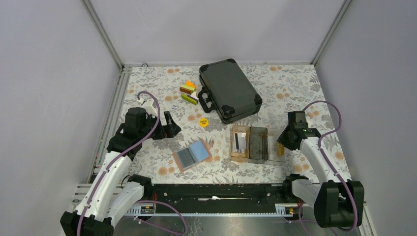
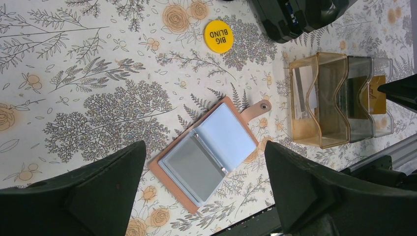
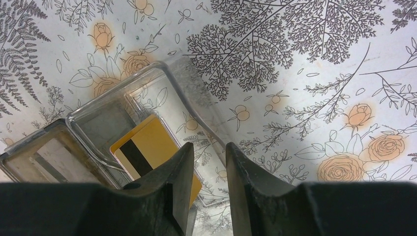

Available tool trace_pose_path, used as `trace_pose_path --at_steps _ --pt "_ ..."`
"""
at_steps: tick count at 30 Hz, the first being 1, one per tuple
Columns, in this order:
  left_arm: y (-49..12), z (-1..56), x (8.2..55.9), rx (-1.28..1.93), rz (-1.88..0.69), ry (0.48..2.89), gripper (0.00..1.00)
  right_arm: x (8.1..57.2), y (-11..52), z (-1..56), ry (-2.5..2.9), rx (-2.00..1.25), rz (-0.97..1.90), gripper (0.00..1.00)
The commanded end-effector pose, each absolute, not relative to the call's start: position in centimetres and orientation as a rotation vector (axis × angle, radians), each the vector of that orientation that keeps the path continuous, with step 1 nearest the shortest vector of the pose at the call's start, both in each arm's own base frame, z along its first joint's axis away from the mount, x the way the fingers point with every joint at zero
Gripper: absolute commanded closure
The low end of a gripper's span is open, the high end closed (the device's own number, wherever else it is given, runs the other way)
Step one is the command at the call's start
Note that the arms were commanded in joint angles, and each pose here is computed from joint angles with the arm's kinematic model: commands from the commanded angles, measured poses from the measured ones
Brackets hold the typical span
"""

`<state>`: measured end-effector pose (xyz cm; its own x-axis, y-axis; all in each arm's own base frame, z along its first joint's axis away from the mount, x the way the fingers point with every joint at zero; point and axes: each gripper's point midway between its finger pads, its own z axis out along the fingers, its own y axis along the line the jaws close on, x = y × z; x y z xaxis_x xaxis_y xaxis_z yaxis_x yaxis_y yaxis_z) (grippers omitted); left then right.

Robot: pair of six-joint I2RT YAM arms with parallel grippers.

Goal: Put the credit cards into the card holder
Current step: Pick up the credit card from the storage box.

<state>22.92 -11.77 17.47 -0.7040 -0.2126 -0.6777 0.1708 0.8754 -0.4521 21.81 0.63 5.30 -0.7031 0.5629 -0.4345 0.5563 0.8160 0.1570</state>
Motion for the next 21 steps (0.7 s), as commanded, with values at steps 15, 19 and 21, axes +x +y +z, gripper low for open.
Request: trace_pose_path --at_steps 15,19,21 --pt "-12.6 19.8 23.6 0.0 -0.685 2.179 0.04 21.6 1.7 6.0 2.552 0.814 0.029 0.68" --pt "-12.6 19.7 23.6 -0.001 -0.683 2.18 0.03 21.5 1.9 5.5 2.575 0.801 0.028 0.7" --pt "-12.6 19.7 23.6 -0.001 -0.683 2.181 0.03 21.5 2.0 5.3 2.591 0.792 0.033 0.71"
